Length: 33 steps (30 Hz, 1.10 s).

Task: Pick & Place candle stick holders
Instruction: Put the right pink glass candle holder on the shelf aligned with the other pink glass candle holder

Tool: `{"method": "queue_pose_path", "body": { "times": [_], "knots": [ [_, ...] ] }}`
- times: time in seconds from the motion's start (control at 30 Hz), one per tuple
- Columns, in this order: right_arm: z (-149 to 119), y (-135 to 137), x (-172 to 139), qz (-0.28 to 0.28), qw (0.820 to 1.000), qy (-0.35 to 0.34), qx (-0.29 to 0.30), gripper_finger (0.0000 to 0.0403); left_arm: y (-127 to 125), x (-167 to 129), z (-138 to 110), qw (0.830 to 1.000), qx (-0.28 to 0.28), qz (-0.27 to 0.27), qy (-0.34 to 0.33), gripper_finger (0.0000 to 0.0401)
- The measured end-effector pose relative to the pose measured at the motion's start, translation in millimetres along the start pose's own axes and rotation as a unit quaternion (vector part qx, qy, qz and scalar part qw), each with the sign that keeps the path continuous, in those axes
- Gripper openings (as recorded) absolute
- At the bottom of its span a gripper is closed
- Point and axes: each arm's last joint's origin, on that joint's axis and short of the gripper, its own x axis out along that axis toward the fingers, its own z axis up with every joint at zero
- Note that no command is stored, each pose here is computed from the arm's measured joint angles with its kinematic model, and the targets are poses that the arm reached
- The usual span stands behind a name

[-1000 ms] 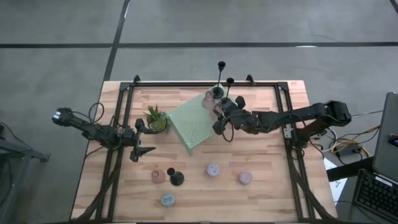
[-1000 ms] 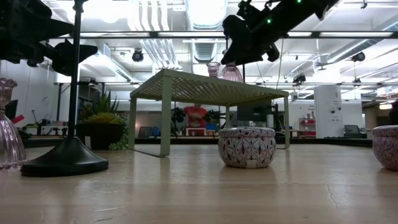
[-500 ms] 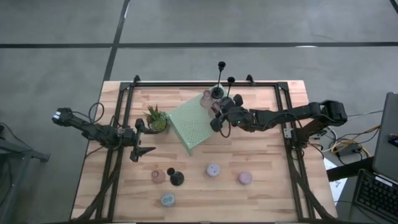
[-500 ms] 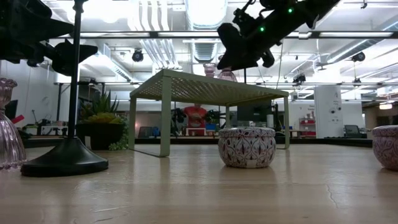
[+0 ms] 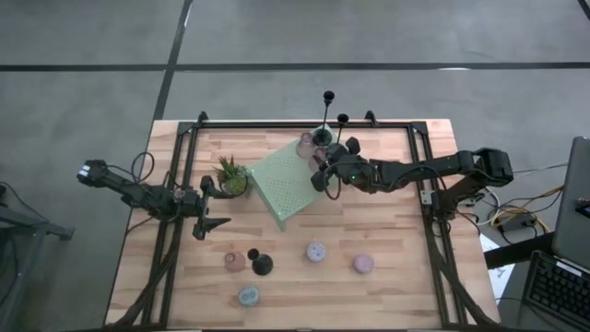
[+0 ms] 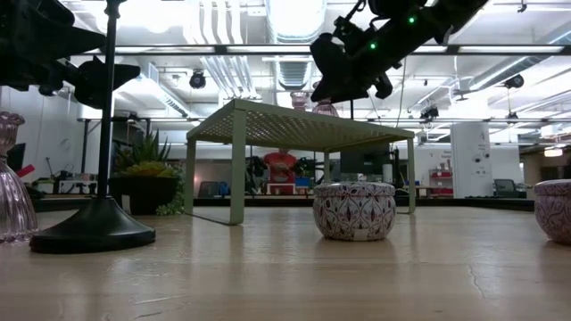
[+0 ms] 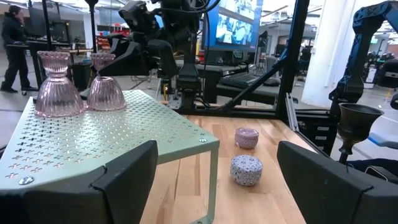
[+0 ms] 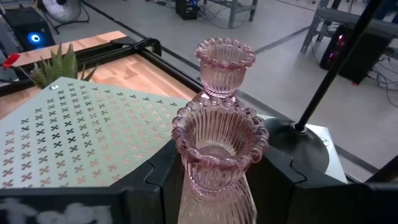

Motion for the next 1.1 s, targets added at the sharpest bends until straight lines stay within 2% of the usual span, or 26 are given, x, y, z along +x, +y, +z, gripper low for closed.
{"method": "queue_pose_path", "body": {
  "times": [0.57,1.1],
  "knots": [
    [-0.4,0.4,-0.9,0.003,1.000,0.002,0.000,0.0162,0.0,0.0,-0.1,1.000,0.000,0.000,0.000,0.0335],
    [-5.6,13.7,-14.2,0.029,0.999,0.013,-0.020,0.0257,0.0,0.0,-0.1,1.000,0.000,0.000,0.000,0.0335]
  ]
}}
